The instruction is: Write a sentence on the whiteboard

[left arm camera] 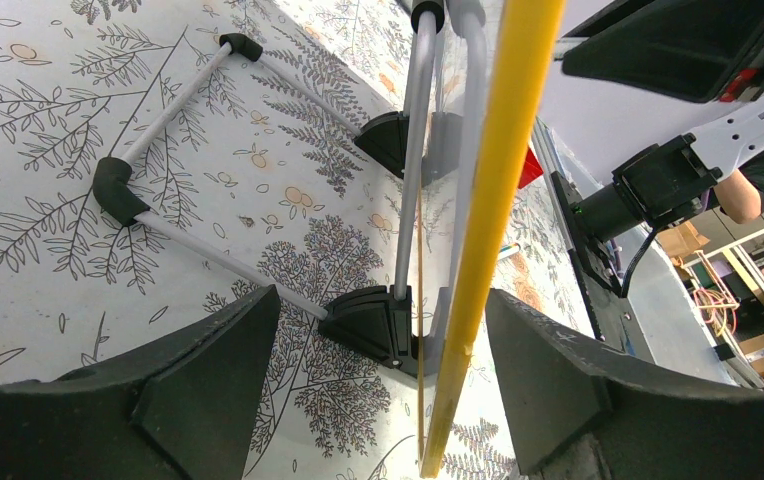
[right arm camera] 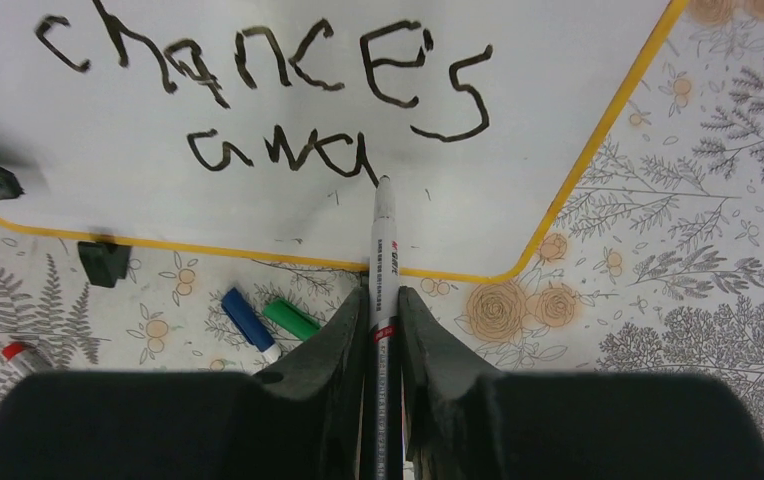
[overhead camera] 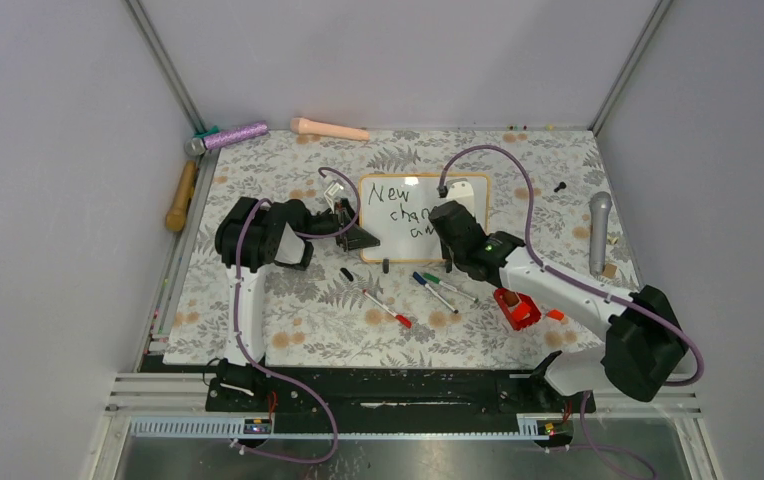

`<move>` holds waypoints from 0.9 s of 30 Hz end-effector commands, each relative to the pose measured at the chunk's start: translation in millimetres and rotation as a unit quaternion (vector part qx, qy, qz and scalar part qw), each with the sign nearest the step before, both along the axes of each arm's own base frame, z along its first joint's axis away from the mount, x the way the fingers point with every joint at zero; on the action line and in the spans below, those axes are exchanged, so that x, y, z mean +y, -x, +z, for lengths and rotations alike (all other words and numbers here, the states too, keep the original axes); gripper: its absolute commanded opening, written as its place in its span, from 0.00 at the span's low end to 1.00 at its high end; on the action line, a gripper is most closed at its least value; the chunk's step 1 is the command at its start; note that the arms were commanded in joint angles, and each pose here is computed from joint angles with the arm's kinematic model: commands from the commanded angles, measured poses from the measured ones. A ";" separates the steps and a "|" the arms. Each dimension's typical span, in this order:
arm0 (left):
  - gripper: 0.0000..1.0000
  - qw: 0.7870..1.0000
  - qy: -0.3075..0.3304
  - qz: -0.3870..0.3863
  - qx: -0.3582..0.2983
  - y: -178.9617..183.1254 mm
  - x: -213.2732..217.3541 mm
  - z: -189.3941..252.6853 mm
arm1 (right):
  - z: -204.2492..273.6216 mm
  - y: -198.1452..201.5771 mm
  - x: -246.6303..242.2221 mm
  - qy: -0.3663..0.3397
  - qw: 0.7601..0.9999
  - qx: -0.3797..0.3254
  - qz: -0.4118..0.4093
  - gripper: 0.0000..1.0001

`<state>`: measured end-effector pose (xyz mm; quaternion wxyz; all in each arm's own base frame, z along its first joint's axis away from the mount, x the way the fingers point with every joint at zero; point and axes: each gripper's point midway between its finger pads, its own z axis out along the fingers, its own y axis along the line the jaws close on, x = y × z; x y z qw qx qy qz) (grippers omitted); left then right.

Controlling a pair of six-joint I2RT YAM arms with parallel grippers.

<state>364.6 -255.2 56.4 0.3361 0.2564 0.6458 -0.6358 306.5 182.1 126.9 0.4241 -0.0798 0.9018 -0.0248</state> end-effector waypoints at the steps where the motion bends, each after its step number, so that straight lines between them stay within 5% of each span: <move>1: 0.79 1.000 -0.005 -0.001 0.021 2.0 2.7 -9.8 | 34.2 -10.0 -0.5 -0.028 0.998 -0.047 -0.006 0.00; 27: 0.79 1.000 -0.005 -0.002 0.021 2.0 2.5 -9.8 | 23.4 -33.4 1.4 -0.014 0.999 -0.031 -0.024 0.00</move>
